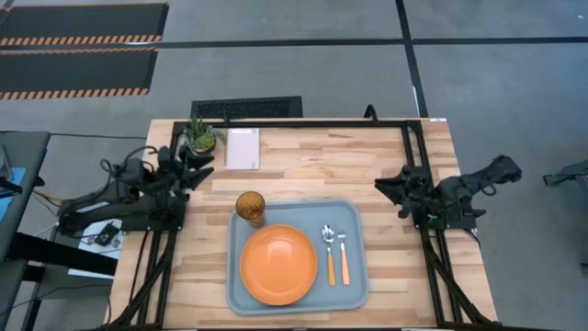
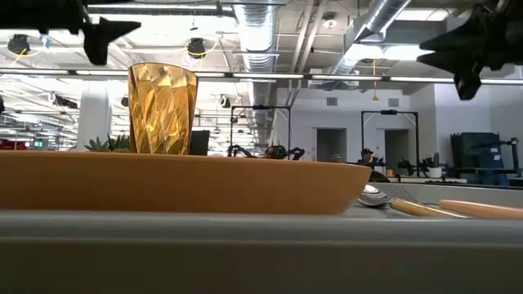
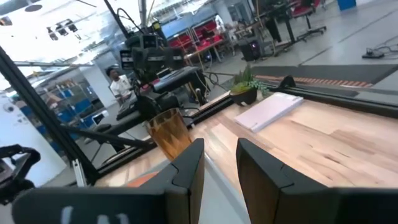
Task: Pick and place plate/cup/fork/spoon on tray
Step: Return to Home Position
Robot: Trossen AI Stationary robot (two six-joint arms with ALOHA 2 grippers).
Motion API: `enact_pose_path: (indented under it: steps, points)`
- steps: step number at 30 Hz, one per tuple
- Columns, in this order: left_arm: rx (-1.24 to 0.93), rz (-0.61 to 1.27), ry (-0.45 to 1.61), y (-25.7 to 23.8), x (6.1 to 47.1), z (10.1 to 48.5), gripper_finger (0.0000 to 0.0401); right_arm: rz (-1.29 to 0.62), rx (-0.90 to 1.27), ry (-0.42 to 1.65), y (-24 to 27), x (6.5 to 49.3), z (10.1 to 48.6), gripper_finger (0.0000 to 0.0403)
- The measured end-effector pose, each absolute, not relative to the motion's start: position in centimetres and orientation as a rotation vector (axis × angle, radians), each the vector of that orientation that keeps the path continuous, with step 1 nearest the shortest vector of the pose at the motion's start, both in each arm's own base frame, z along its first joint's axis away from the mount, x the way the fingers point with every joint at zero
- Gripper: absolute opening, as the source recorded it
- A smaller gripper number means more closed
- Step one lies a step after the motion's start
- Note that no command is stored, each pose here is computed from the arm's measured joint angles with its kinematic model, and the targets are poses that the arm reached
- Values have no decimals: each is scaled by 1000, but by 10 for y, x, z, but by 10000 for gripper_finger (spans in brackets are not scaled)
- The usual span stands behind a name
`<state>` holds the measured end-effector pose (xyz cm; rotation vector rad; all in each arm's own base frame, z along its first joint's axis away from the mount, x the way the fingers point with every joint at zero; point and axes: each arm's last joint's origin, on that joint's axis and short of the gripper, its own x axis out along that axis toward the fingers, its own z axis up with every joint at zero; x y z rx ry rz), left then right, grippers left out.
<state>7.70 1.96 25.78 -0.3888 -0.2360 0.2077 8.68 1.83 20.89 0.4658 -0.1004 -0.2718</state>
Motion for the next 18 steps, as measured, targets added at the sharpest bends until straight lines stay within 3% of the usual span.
enact_pose_path:
  steps: [18]
  points:
    - [-437,171,-191,17,91,193,212,-256,379,-124,21,90,174,118]
